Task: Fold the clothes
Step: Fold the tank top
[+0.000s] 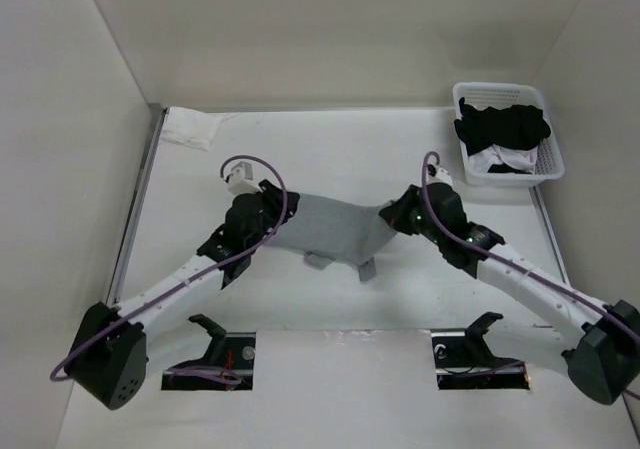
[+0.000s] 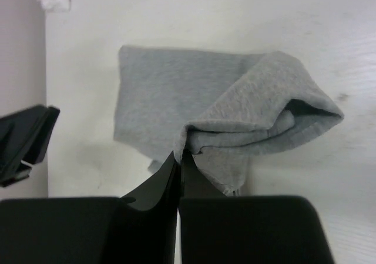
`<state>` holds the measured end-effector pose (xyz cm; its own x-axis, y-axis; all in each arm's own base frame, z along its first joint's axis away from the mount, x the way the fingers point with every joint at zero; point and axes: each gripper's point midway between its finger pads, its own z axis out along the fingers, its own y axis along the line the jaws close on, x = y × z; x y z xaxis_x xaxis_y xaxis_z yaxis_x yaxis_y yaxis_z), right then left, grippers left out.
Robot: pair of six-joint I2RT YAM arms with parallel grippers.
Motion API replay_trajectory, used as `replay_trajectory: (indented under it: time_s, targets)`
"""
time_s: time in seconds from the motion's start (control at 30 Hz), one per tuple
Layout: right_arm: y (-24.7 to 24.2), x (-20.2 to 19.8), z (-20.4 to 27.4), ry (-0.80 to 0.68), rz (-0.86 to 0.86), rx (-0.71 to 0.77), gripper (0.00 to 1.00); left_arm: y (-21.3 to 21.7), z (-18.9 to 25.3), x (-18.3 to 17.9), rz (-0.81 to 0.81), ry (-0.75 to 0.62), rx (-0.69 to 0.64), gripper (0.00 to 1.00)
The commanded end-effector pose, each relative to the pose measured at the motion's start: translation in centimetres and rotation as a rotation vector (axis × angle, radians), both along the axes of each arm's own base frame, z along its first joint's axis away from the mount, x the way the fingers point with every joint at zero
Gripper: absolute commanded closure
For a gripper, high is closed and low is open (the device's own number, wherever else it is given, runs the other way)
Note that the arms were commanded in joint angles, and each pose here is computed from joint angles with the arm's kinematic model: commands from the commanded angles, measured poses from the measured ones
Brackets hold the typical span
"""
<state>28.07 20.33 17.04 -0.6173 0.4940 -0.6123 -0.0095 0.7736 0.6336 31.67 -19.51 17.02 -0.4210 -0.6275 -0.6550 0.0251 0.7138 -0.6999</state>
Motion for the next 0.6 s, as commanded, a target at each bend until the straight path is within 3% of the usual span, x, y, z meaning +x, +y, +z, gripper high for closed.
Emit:
replay_trajectory:
  time_s: [0.0, 0.13, 0.3, 0.37, 0.47, 0.57]
  targets:
    - [4.5, 0.7, 2.9, -0.036, 0.073, -0.035, 1.0, 3.1, 2.4, -0.1, 0.054, -0.054, -0.011, 0.69]
    - [12.0, 1.8, 3.7, -0.034, 0.196, -0.068, 0.99, 6.3, 3.7, -0.5, 0.115, -0.081, -0.033, 0.69]
    - [21.3, 3.0, 0.9, 0.024, 0.321, -0.112, 0.97, 9.6, 3.8, -0.8, 0.18, -0.078, -0.049, 0.69]
    - [24.4, 3.5, -0.7, 0.053, 0.348, -0.122, 0.89, 10.4, 3.7, -1.0, 0.194, -0.075, -0.061, 0.68]
    - [27.3, 3.5, -2.0, 0.077, 0.362, -0.105, 0.65, 11.3, 3.5, -1.2, 0.216, -0.069, -0.072, 0.65]
    - [27.4, 3.1, -0.1, 0.035, 0.37, -0.079, 0.57, 11.3, 3.2, -1.2, 0.216, -0.058, -0.067, 0.64]
